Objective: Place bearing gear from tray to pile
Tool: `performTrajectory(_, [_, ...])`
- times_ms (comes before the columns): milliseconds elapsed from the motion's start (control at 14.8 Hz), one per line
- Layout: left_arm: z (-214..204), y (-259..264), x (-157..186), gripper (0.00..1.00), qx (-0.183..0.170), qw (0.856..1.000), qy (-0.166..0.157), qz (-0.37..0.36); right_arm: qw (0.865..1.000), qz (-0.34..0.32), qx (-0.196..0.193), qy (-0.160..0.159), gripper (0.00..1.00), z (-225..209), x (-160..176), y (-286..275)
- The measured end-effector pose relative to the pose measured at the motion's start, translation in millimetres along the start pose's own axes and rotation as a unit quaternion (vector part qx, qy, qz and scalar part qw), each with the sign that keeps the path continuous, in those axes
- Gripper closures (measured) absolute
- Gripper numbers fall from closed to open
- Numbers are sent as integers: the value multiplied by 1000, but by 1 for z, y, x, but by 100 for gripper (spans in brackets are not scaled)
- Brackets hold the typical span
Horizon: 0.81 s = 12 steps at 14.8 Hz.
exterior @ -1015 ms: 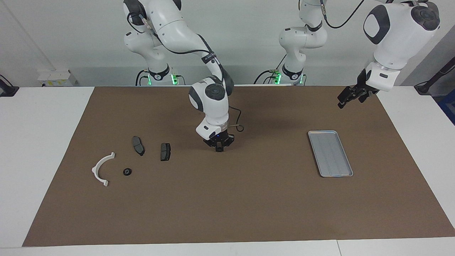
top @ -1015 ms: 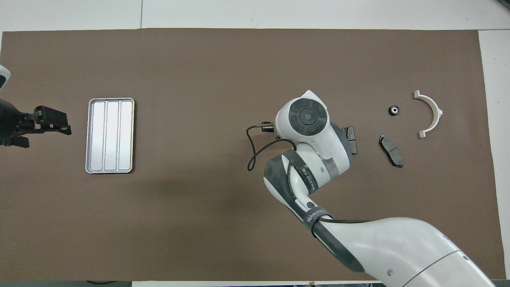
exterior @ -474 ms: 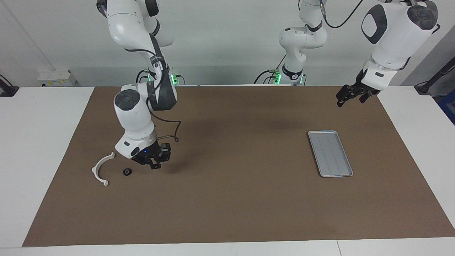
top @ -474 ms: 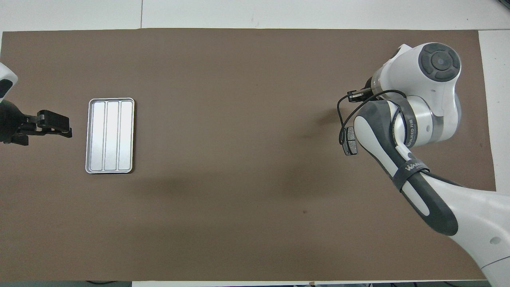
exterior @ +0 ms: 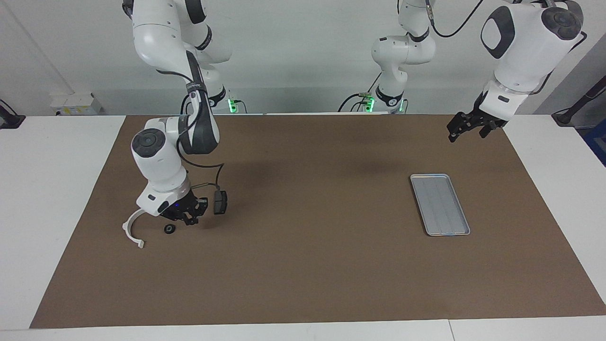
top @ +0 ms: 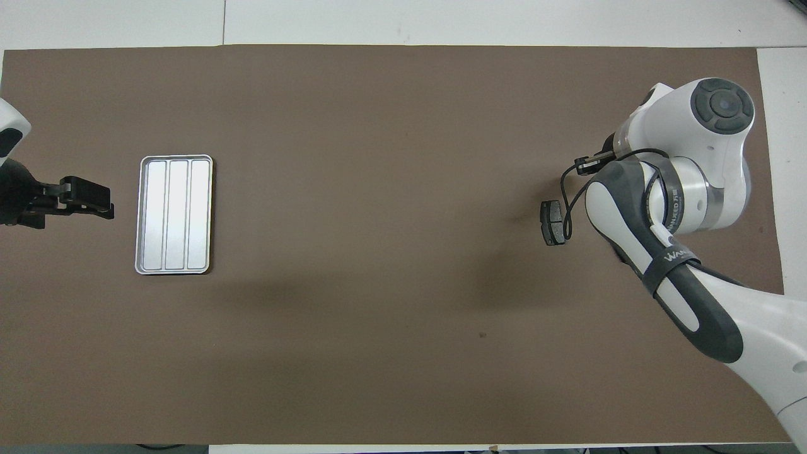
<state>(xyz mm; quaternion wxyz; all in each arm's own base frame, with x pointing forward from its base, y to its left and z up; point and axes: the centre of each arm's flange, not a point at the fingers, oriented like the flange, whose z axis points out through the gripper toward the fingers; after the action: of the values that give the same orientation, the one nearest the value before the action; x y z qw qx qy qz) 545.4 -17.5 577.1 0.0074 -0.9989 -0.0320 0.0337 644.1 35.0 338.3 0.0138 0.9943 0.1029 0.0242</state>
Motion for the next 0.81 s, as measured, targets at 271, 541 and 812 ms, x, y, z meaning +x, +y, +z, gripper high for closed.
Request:
performTrajectory(271, [0, 0, 0, 0, 0, 1000, -1, 0, 1000, 3, 0, 3, 76, 19, -10, 11])
performTrajectory(541, [0, 0, 0, 0, 0, 1000, -1, 0, 1000, 7, 0, -1, 76, 27, -14, 16])
performTrajectory(812, [0, 0, 0, 0, 0, 1000, -1, 0, 1000, 2, 2, 2, 76, 35, -12, 10])
